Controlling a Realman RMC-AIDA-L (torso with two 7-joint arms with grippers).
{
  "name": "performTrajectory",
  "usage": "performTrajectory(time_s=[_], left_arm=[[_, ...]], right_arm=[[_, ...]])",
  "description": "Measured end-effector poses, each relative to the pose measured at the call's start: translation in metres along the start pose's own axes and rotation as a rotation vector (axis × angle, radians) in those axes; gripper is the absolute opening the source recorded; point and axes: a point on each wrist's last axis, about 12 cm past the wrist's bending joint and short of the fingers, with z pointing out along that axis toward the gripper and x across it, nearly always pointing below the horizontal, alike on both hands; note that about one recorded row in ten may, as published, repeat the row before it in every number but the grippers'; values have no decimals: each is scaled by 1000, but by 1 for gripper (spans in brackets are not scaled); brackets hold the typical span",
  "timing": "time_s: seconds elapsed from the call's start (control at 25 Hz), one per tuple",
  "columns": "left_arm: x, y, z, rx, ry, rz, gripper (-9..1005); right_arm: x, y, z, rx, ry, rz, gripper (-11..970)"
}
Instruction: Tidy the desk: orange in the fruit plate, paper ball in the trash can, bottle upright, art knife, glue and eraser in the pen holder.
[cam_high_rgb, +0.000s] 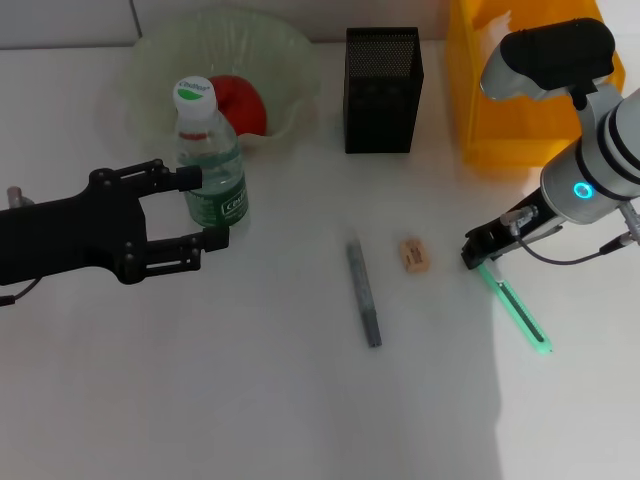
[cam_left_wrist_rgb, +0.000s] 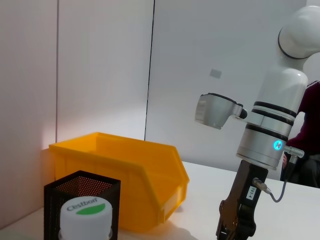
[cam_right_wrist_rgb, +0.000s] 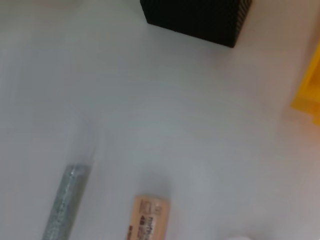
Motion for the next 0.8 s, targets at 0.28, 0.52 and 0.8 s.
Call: performTrajectory(time_s=[0.28, 0.52, 0.8], left_arm=[[0, 0, 0, -2, 0, -2, 783], [0, 0, 0, -5, -5, -3, 783], [1, -2, 2, -1, -14, -7, 783]], right_arm=[[-2, 2, -8, -14, -42, -18, 193], [-2, -8, -63, -22, -297, -5, 183], [6, -42, -115, -223, -869, 62, 185]])
